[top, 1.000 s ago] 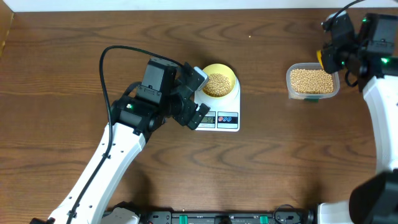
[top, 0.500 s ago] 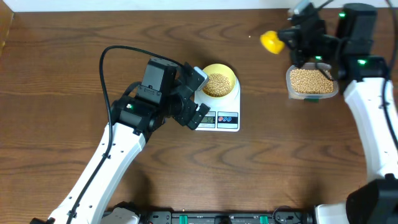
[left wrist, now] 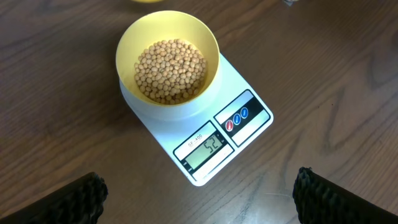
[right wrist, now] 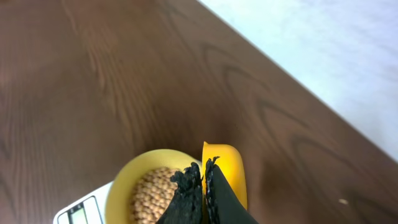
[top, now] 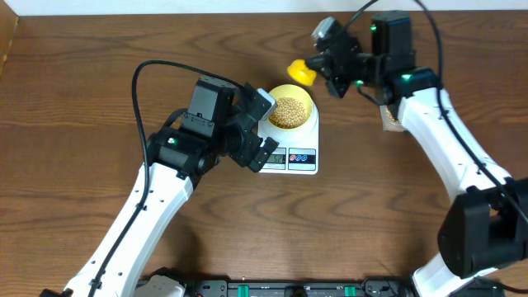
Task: Scoop item into bowl and weigh 50g on scale
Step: 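Lift the scoop and carry it left over the yellow bowl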
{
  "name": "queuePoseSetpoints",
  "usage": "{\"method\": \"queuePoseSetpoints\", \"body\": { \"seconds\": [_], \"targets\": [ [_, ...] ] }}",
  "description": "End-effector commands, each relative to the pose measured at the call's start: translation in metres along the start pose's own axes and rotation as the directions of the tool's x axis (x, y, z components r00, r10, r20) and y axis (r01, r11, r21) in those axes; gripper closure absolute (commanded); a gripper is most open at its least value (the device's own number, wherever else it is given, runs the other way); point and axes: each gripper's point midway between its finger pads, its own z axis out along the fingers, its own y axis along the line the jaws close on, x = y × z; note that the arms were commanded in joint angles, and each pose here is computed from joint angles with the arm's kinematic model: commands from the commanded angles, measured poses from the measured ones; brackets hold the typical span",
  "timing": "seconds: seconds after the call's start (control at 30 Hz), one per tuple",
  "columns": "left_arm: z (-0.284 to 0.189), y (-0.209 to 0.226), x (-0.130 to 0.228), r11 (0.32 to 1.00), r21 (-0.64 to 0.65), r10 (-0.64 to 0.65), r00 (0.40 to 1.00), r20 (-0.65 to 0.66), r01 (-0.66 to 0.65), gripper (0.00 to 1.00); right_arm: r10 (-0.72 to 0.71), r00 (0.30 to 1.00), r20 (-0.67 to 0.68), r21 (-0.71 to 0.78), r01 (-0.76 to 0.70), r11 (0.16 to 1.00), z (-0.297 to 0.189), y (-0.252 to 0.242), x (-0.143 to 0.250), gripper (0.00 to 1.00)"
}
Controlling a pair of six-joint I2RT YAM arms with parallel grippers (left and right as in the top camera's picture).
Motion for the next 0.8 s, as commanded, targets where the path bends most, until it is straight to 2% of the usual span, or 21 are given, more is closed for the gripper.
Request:
{"method": "queuePoseSetpoints", "body": {
  "seconds": [0.0,0.23,0.77],
  "targets": [
    [0.003,-0.001,0.004,1.0,0.011,0.01,1.0,-0.011,-0.01,0.02,-0.014,1.0,0.014,-0.045,0.015,0.999,0.009,0.017,-0.008,0.99],
    [0.003,-0.001,0.004,1.0,0.011,0.011,1.0,-0.011,-0.01,0.02,-0.017,1.0,-0.001,-0.079,0.017,0.997,0.016,0.032,-0.007,0.99],
    [0.003,-0.001,0.004,1.0,0.011,0.01,1.0,-0.011,-0.01,0.02,-0.008,0.998,-0.068,-0.097,0.001,0.995,0.039,0.032,0.022,0.99]
  ]
}}
